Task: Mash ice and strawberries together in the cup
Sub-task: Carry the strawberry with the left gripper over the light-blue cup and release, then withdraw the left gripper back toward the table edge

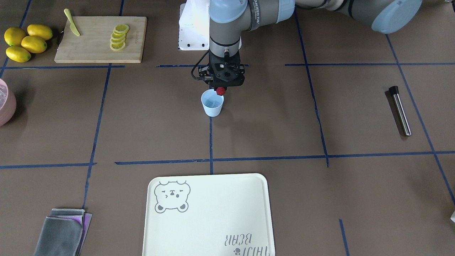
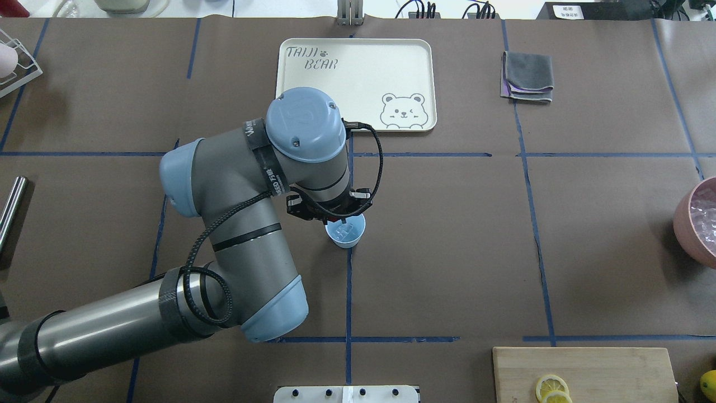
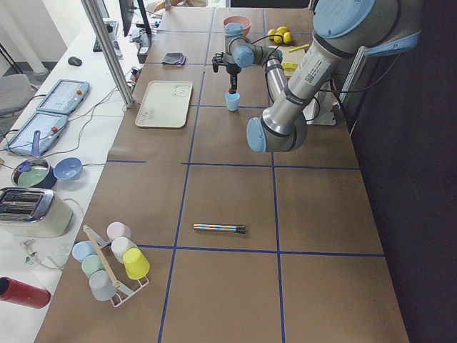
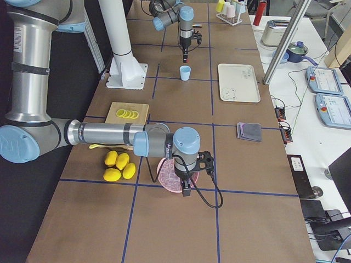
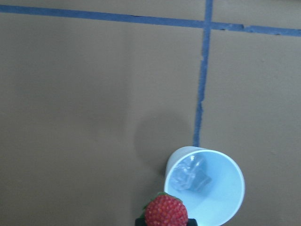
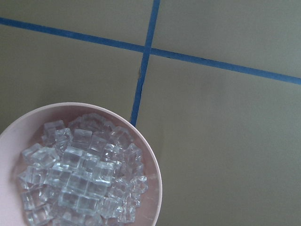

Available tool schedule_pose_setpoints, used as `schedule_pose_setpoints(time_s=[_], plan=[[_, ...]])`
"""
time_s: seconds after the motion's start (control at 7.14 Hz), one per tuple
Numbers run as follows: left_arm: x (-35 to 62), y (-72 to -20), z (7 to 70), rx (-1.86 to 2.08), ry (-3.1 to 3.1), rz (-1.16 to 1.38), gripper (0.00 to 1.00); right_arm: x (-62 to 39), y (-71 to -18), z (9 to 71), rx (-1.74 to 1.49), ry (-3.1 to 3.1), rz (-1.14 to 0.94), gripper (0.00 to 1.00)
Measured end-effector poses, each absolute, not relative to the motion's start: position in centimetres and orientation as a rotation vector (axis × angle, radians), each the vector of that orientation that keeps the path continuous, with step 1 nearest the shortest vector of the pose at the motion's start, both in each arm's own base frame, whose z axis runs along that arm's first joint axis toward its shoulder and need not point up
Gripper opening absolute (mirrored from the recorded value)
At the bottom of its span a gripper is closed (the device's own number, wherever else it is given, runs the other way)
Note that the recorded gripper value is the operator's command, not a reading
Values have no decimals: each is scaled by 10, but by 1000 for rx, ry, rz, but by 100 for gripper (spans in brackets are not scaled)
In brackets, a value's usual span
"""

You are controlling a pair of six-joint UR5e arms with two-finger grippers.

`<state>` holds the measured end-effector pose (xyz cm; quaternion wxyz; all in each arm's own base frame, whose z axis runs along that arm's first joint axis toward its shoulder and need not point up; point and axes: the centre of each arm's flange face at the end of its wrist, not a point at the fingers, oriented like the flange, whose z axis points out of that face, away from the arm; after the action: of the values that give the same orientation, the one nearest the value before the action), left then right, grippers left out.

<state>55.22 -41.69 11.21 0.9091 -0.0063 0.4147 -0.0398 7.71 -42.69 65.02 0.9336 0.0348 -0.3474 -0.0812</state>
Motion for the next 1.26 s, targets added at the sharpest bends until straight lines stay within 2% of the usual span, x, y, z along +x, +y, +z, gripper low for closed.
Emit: schedule_pose_setpoints(time_s=[0.14,0.84,1.26], plan=[[561,-417,108,-10,861,-86,99,77,-427,650,71,-711,-166,99],[553,-415,113,14,863,-59,100,77,-425,652,67,-711,-164,99],[442,-434,209,98,812,92,100,77,-424,653,65,-712,-164,99]])
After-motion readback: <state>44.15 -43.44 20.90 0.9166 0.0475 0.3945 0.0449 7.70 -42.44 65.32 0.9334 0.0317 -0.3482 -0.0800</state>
